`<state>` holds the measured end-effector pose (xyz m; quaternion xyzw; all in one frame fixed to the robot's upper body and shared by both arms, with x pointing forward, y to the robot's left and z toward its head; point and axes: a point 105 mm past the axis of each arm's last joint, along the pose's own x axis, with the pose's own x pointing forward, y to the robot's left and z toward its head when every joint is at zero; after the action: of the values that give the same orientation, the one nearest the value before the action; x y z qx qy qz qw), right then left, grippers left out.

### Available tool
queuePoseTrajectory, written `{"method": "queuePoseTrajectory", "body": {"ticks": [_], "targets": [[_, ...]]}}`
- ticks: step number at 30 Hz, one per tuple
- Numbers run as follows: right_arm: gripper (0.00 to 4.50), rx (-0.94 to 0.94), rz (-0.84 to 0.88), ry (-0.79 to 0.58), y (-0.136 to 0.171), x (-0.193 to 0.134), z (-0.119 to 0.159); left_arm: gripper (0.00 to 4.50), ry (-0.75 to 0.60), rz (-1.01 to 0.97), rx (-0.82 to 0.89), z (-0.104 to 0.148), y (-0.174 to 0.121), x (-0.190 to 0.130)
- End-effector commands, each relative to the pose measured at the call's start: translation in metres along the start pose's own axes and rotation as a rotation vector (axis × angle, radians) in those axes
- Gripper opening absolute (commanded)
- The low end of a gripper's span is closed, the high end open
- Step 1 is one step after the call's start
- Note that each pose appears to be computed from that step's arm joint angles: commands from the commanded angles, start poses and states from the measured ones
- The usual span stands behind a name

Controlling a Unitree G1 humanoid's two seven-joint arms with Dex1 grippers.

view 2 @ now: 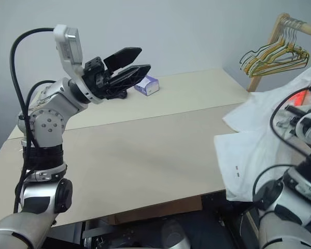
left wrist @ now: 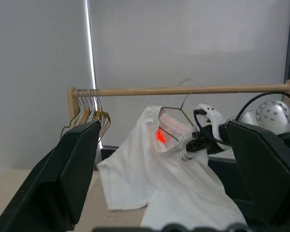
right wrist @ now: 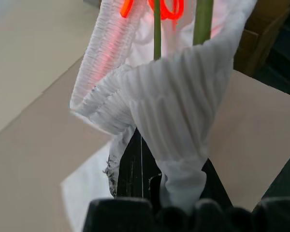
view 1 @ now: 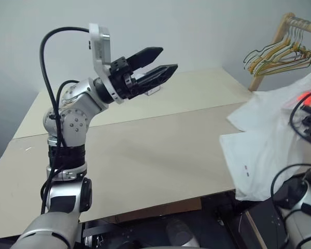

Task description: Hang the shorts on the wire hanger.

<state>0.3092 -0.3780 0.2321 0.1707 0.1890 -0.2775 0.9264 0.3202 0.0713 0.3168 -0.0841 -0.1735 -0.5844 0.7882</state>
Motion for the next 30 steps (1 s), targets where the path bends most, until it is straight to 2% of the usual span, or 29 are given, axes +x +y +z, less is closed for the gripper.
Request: {"method": "queuePoseTrajectory", "body": {"ticks": [1,5,11,15,23,28,30], "targets": [[0.0,0.029,-0.027,-0.018,-0.004,-0.005,0.015,4.48,-0.029,-0.027,0.038,0.011,-0.009,0.001],[0.0,0.184,-0.06,0.01,-0.018,-0.006,0.031,4.48,-0.024,-0.019,0.045,0.01,-0.009,-0.002],[0.0,0.28,-0.123,-0.002,-0.045,-0.002,0.049,4.48,-0.012,-0.02,0.065,0.007,-0.01,-0.004],[0.0,0.382,-0.208,0.042,-0.069,0.006,0.042,4.48,-0.009,-0.027,0.077,0.007,-0.01,-0.004],[0.0,0.435,-0.238,0.095,-0.081,0.02,0.025,4.48,-0.003,-0.033,0.088,0.008,-0.01,-0.007],[0.0,0.405,-0.257,0.1,-0.085,0.024,0.019,4.48,0.002,-0.041,0.095,0.008,-0.01,-0.007],[0.57,0.35,-0.262,0.083,-0.083,0.024,0.019,4.5,0.006,-0.043,0.099,0.008,-0.01,-0.008]]}}
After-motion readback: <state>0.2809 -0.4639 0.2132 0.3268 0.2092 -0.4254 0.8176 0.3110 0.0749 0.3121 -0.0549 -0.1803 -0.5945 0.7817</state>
